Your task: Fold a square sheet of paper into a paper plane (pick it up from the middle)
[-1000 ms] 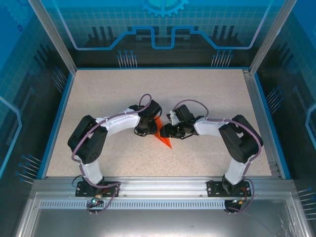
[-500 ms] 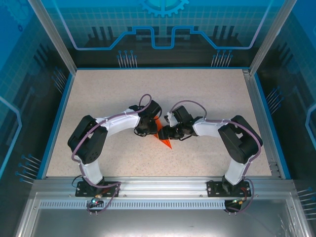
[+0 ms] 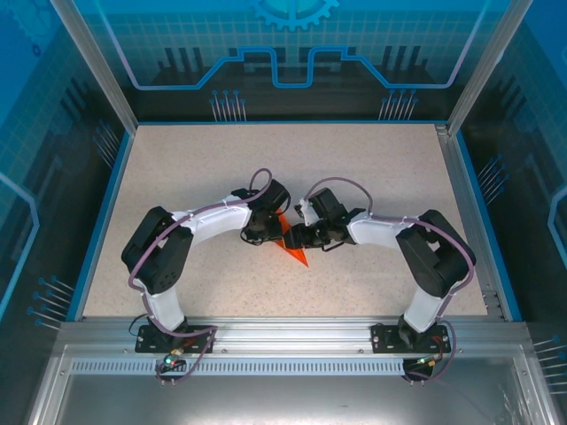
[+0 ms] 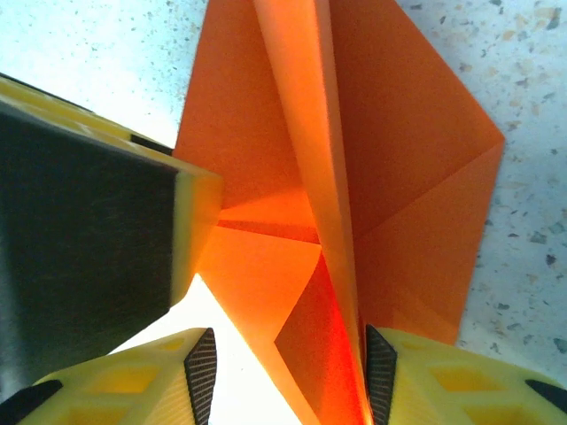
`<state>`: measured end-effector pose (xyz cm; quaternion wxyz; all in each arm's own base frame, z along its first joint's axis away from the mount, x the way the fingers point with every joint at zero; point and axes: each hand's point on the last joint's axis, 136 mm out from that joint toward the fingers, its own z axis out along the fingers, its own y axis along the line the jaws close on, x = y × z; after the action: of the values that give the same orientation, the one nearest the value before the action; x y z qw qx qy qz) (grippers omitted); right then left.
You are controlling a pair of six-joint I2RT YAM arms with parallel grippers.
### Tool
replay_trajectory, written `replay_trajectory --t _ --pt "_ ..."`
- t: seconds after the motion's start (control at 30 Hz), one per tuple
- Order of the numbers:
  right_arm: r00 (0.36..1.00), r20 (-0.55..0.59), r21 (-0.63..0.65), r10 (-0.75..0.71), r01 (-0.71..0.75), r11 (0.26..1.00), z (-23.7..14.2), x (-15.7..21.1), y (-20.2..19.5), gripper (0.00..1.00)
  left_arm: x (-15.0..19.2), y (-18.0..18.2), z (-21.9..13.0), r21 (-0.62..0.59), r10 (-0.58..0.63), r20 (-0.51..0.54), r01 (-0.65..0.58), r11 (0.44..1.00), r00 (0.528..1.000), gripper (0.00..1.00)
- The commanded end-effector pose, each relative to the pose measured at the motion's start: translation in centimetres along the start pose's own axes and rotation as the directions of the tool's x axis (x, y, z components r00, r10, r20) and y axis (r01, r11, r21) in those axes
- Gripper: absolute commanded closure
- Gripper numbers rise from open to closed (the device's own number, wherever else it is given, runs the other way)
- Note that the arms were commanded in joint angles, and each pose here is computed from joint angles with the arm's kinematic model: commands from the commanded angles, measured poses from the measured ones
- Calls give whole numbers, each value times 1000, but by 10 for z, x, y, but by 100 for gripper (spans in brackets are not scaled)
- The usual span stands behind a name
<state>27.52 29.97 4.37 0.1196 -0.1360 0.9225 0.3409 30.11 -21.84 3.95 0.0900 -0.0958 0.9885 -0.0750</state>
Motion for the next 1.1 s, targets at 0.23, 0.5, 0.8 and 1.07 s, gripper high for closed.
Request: replay_trajectory --t 0.23,0.5,0.8,1.07 --pt "999 -35 34 -16 17 999 13 5 -4 53 -1 5 -6 0 -10 20 10 1000 1000 65" --pt "998 -55 64 -10 13 998 20 9 -11 62 -2 3 -9 16 -10 28 10 1000 1000 65" --pt "998 -26 111 -48 51 993 0 -2 1 89 -13 6 -45 100 -56 177 39 994 983 63" --pt "996 73 482 -49 8 876 -53 -21 -26 95 -22 40 -76 89 -146 326 124 988 934 57"
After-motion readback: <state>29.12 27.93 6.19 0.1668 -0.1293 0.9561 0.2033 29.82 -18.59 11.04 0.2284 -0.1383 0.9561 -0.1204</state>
